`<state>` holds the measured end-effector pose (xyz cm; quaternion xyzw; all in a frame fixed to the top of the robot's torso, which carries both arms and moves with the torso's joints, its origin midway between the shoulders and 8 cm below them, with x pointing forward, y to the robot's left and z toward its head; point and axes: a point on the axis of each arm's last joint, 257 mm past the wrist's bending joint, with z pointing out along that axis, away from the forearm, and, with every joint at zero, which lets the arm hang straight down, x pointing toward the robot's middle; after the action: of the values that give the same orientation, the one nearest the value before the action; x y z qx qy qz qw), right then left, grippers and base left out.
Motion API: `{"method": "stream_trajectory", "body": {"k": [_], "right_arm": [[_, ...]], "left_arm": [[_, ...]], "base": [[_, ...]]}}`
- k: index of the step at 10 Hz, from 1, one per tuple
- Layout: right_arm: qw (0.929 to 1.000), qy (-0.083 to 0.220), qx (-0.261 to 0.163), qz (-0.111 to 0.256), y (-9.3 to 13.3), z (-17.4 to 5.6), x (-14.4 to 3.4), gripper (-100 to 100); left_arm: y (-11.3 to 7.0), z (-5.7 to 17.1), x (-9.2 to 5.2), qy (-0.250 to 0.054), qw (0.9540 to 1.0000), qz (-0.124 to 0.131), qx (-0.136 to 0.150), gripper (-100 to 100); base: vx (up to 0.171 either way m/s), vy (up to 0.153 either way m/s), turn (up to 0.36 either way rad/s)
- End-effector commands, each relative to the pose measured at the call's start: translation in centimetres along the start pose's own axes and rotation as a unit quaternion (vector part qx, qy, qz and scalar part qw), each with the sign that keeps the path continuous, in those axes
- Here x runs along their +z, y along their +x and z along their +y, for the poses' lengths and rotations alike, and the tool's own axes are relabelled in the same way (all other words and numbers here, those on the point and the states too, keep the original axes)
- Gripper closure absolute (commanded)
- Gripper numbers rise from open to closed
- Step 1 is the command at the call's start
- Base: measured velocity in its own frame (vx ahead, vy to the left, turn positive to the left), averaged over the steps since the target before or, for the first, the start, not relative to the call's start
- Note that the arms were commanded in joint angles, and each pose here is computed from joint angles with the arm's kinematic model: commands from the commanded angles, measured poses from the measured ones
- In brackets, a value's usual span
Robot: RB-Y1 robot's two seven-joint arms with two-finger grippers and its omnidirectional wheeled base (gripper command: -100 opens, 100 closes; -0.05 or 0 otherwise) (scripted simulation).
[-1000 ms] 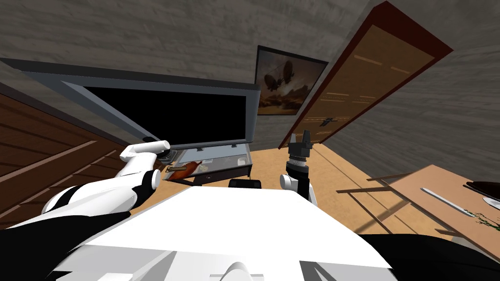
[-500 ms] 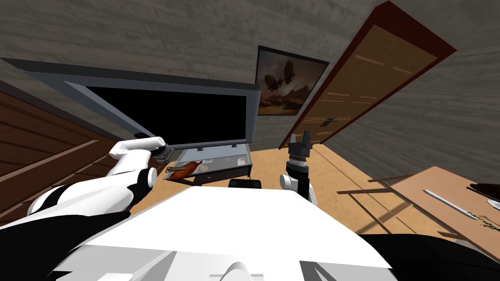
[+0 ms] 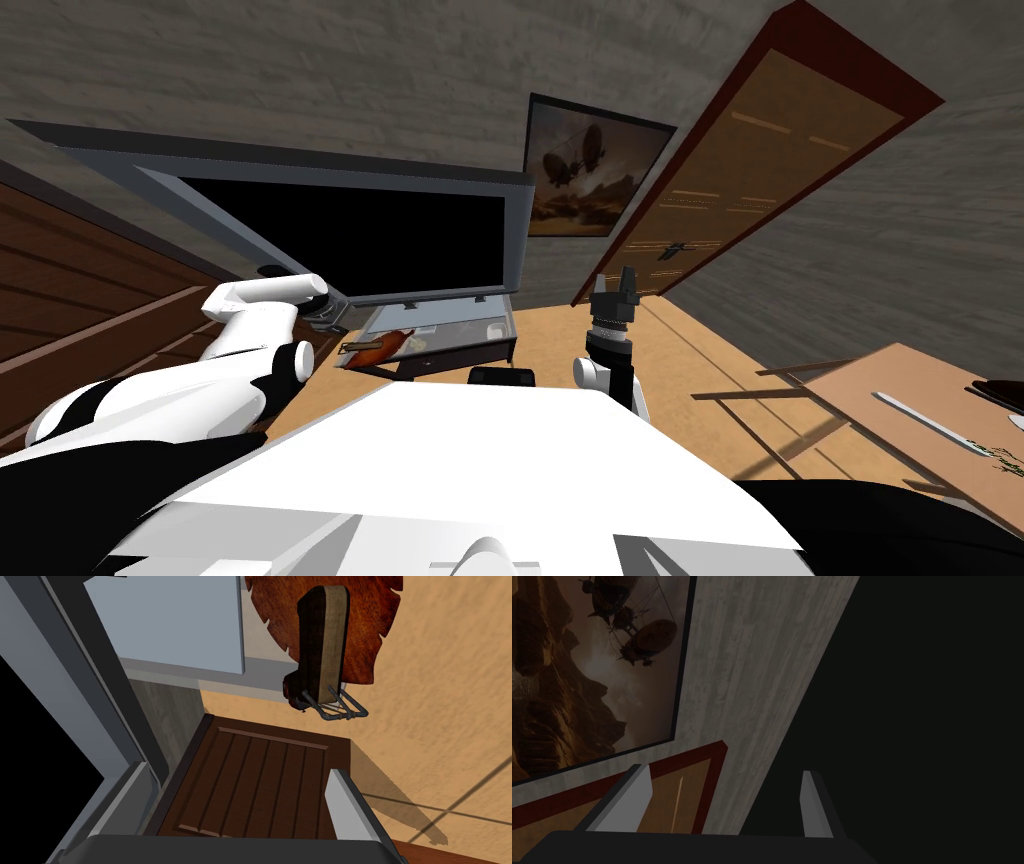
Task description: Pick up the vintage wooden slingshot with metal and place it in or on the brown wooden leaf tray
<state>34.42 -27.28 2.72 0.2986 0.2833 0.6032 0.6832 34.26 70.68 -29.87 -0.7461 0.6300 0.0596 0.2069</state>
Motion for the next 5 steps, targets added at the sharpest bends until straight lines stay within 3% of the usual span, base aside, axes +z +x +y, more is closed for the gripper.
{"method": "stream_trajectory", "body": {"k": [1, 5], "right_arm": [[1.0, 0.0, 0.0, 0.0, 0.0, 0.0, 0.0, 0], [1.0, 0.0, 0.0, 0.0, 0.0, 0.0, 0.0, 0]], "left_arm": [[0.0, 0.0, 0.0, 0.0, 1.0, 0.0, 0.0, 0], [0.0, 0.0, 0.0, 0.0, 1.0, 0.0, 0.0, 0]], "base": [[0.0, 0.0, 0.0], [0.0, 0.0, 0.0]]}}
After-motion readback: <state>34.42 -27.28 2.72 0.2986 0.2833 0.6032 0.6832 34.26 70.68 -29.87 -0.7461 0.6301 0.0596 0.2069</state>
